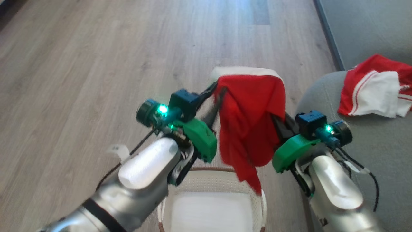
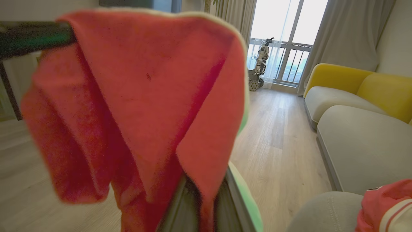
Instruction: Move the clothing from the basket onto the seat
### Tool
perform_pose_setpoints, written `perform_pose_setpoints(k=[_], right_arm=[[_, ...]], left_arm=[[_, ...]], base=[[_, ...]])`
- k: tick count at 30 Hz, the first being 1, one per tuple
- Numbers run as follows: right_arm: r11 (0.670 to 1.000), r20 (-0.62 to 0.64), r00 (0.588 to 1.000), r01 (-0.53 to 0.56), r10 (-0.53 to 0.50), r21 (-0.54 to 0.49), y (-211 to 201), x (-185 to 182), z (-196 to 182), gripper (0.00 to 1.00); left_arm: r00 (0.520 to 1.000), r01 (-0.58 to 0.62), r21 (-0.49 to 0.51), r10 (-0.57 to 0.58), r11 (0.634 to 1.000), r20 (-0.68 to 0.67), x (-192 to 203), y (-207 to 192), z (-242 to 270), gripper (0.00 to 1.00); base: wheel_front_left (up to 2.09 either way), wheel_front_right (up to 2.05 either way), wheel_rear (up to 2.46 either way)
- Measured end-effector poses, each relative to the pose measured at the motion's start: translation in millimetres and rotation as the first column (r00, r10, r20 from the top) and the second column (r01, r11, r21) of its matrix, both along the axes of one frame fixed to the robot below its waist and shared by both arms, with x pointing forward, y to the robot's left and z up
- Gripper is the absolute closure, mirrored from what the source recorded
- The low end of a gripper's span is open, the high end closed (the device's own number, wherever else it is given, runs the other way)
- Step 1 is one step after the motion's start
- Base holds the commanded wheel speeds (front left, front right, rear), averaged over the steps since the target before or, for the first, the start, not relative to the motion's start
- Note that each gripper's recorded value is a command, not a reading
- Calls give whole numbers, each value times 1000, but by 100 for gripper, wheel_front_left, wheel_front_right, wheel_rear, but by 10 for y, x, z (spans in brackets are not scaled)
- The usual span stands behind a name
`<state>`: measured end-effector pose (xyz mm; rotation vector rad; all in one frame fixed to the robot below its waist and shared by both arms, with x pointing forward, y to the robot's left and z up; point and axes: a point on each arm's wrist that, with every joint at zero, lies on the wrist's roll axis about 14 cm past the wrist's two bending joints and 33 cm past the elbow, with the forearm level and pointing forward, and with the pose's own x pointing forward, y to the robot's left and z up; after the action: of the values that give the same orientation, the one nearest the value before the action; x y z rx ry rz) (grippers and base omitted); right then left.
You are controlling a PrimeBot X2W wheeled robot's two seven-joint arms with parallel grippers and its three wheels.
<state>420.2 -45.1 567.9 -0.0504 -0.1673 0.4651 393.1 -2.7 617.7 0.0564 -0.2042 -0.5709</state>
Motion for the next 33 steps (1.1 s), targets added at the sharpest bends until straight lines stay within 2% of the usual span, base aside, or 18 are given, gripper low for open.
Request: perform_pose_setpoints(k=[5,12,19,25,33], right_arm=[[999,29,998,54,-53,-8,-229,26,70,100],[985,87,981,174,-172,-16,-758,46,230,100],[940,167,928,341,-334,-11,-1498,-50,470,100],[891,213,871,454,-442,-9,-1991,-241,590,100],[817,185,807,576,-560,-38,-2506,-590,406,100]], left_arm=[[998,16,-8,-16,1000,-53,-40,-84,-226,0],[990,72,-13,-73,997,-121,-114,-314,-506,0],[961,180,-35,-183,983,-205,-283,-727,-797,0],[936,270,-30,-270,962,-225,-389,-1015,-920,0],[892,392,-53,-393,919,-221,-504,-1440,-920,0]], base=[[0,0,0],[0,0,0],[0,0,0],[0,0,0],[0,0,0]])
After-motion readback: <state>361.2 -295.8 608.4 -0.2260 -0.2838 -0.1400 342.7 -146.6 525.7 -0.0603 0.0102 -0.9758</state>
